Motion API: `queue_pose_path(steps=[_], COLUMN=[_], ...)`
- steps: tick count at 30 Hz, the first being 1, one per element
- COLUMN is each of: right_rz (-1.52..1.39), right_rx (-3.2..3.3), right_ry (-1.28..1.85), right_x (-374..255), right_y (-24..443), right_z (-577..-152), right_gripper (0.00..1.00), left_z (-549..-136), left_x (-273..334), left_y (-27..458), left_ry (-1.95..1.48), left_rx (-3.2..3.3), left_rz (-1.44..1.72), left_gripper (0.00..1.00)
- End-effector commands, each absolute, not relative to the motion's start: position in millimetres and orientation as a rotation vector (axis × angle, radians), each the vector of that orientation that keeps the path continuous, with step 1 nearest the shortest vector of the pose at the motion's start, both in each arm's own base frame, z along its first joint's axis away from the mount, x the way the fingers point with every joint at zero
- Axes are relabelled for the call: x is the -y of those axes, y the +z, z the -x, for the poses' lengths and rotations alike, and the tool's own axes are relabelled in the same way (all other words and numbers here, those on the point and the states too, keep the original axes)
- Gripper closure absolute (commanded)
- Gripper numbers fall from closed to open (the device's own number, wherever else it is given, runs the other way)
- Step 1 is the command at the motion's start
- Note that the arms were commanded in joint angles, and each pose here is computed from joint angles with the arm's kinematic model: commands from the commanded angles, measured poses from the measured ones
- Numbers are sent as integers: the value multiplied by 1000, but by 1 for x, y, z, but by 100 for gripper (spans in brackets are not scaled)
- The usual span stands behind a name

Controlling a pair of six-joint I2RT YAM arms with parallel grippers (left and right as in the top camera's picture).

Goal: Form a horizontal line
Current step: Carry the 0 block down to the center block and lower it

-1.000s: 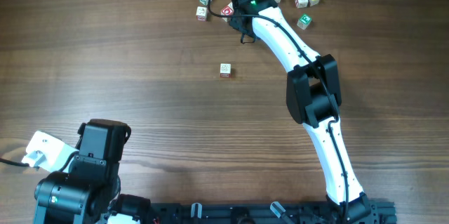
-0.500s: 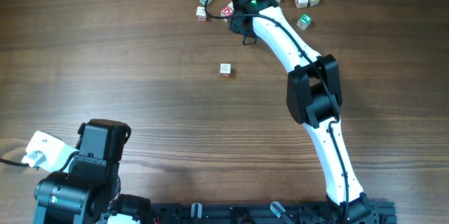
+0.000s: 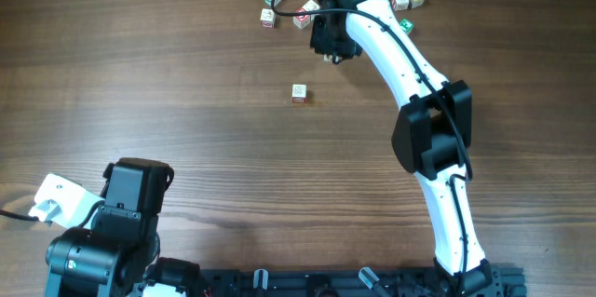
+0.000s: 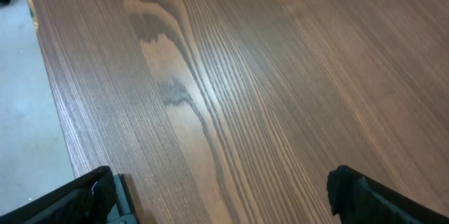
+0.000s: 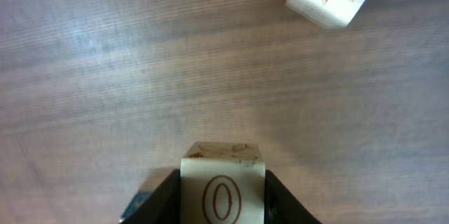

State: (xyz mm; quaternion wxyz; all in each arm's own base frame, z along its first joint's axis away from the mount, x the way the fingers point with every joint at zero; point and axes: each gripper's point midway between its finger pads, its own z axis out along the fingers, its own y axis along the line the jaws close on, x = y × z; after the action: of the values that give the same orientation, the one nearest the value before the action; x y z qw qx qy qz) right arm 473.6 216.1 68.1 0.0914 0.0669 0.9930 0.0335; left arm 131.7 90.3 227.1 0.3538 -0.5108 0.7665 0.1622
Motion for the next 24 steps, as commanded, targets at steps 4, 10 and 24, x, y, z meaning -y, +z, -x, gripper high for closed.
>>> queue_pose_path(steps=[4,10,24], right_rz=[-156,-146,-46], right_rx=[-3037,-3093,-3130], right_ry=[117,87,53], right_x=[-217,-217,-231], right_y=[72,70,61], right_z=[-451,-436,-419], right_gripper=[74,74,72], left_z=[-130,-130,-130], left_x=[-92,-92,-92], left_y=[227,227,227], left_ry=[418,418,418], left_rx=[-1956,-1956,-1956], left_rz=[1347,1347,1347], left_gripper=[0,0,0])
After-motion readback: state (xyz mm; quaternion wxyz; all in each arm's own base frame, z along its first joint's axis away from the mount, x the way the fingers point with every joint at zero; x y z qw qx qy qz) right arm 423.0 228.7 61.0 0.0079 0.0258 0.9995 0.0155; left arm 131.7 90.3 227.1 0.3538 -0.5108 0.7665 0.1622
